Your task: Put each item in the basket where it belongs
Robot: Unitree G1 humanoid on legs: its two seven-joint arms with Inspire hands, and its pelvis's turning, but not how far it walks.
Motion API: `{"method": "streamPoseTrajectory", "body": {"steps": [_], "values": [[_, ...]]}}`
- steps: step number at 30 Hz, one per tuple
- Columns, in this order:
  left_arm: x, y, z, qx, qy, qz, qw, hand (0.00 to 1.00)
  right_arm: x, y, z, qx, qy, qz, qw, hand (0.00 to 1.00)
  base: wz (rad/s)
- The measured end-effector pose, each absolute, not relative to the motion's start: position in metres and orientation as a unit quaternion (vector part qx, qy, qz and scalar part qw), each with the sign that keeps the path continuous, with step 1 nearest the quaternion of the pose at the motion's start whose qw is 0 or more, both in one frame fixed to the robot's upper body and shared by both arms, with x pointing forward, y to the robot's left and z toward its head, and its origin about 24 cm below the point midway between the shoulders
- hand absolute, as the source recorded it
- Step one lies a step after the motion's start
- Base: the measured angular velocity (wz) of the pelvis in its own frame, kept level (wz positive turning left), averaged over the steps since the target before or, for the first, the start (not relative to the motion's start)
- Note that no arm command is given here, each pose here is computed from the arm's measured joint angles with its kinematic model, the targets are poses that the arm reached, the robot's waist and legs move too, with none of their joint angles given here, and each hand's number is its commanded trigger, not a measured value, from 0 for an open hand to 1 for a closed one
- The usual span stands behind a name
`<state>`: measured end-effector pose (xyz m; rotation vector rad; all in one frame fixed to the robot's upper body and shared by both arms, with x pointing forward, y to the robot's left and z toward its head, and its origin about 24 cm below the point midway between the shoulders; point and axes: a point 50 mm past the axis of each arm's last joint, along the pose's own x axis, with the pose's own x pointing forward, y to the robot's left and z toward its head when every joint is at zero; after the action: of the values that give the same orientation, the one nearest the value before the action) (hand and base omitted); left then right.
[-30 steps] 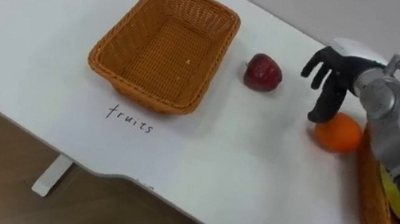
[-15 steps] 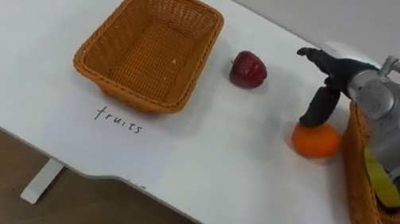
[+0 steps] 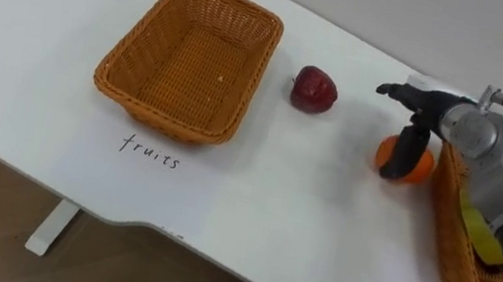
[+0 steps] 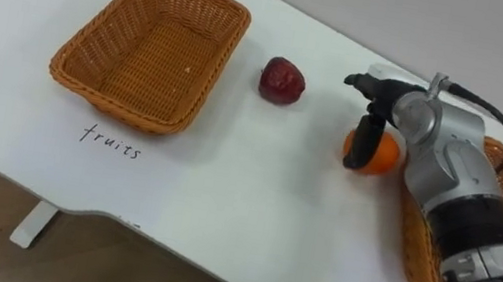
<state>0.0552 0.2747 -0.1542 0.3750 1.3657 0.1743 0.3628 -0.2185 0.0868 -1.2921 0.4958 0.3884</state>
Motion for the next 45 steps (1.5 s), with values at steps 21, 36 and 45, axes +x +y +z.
{"method": "streamPoseTrajectory", "body": {"steps": [21,36,45], "values": [[0.058,0.275,-0.154,0.173,0.623,0.080,0.759,0.00,0.358,-0.220,0.078,-0.578,0.253,0.205,0.748,0.00,0.00],[0.054,0.275,-0.154,0.173,0.630,0.083,0.753,0.00,0.355,-0.225,0.071,-0.583,0.252,0.184,0.750,0.00,0.00],[0.052,0.276,-0.155,0.175,0.636,0.086,0.747,0.00,0.353,-0.233,0.063,-0.580,0.272,0.169,0.749,0.00,0.00]]}}
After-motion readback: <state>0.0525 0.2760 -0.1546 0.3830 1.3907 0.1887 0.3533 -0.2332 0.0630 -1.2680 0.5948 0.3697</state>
